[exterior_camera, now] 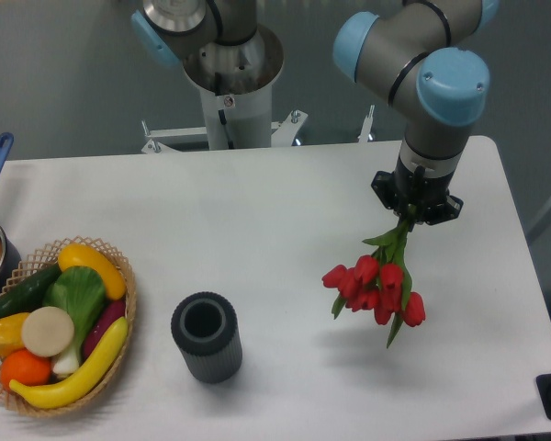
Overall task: Insert the flowers into the vase
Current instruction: 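Carry the red tulip bunch in the gripper toward the black vase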
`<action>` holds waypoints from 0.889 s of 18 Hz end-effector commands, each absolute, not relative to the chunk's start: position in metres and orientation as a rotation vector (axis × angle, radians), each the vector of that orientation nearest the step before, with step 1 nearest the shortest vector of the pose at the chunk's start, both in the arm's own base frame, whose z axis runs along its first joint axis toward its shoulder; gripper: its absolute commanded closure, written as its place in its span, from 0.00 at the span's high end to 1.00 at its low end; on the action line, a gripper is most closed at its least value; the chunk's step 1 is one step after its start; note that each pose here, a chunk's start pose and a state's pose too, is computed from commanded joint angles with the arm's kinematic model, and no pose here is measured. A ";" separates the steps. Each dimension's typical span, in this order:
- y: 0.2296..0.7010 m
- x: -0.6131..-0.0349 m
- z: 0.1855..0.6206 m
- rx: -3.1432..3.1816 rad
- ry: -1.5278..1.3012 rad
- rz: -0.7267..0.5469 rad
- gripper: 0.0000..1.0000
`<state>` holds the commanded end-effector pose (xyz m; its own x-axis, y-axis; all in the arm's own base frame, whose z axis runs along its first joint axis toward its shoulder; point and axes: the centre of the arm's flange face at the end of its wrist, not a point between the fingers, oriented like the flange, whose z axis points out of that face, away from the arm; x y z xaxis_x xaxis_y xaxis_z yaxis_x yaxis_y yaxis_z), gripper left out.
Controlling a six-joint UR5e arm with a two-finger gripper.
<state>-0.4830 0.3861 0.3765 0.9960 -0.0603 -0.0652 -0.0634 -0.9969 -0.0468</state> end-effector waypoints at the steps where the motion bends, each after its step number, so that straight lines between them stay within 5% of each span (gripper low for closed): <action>1: 0.390 -0.480 0.377 -3.086 0.101 0.098 0.00; 16: 0.448 -0.445 0.456 -2.626 0.015 0.138 0.00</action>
